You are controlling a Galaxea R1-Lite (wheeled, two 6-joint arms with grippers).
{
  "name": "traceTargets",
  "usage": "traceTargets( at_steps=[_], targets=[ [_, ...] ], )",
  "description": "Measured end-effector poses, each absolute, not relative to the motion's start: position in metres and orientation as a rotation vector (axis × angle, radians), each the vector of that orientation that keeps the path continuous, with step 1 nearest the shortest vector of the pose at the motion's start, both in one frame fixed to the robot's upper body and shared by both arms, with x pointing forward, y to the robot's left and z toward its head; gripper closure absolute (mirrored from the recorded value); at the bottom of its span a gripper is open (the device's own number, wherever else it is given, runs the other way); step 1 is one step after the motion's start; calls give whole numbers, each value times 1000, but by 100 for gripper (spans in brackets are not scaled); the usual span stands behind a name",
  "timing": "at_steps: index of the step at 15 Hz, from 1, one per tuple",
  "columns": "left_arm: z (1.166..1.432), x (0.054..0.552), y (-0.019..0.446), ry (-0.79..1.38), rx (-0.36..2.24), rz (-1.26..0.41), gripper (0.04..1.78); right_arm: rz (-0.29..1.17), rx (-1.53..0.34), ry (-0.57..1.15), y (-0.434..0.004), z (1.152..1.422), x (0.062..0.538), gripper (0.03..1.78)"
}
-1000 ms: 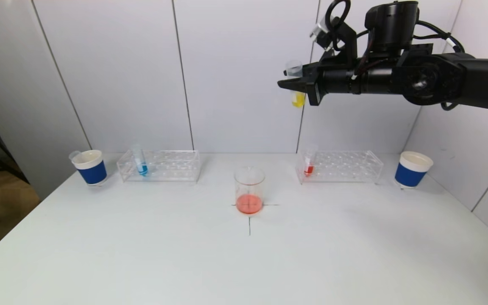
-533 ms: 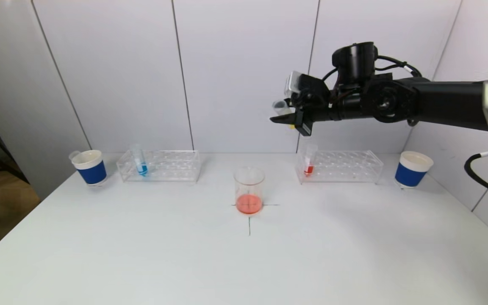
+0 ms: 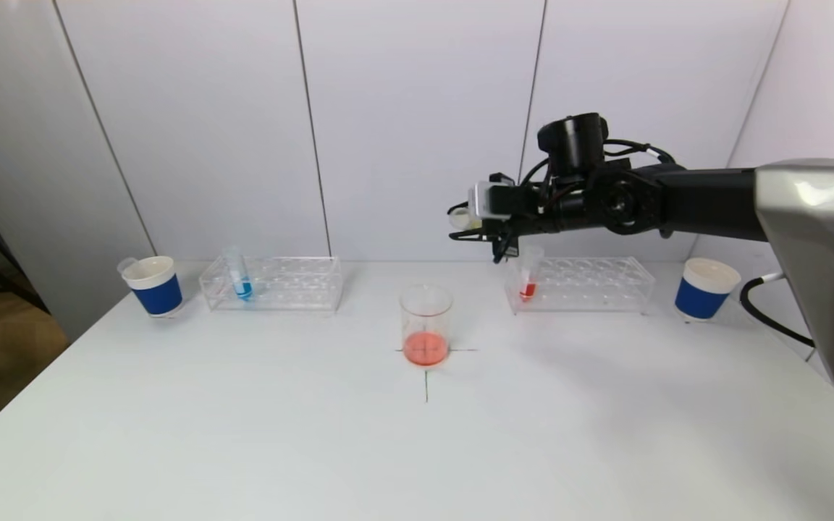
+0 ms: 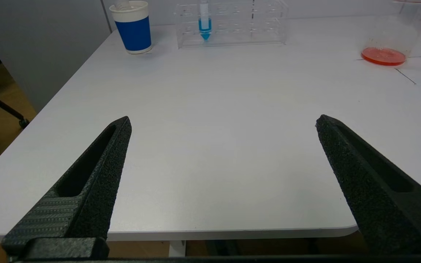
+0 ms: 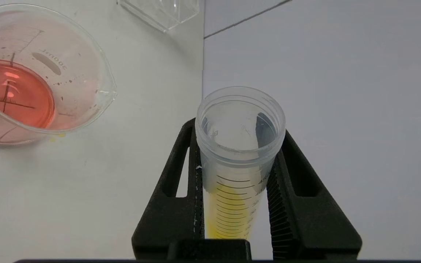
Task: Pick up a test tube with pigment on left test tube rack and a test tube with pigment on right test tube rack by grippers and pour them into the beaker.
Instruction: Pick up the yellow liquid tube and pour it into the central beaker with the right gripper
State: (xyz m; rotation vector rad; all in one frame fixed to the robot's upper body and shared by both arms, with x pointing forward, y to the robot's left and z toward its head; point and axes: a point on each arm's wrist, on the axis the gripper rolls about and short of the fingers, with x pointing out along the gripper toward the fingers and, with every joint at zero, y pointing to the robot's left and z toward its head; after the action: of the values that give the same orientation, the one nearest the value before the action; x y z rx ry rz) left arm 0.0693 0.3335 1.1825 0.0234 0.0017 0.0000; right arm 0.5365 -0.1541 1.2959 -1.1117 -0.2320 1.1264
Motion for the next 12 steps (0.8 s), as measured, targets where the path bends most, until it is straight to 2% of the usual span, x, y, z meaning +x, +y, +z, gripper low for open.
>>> traceTargets(
  at_steps=[12],
  targets=[
    [1183,69,334,2,24,0,6,1231,-1288,-354,-132,1268,534,127]
  ],
)
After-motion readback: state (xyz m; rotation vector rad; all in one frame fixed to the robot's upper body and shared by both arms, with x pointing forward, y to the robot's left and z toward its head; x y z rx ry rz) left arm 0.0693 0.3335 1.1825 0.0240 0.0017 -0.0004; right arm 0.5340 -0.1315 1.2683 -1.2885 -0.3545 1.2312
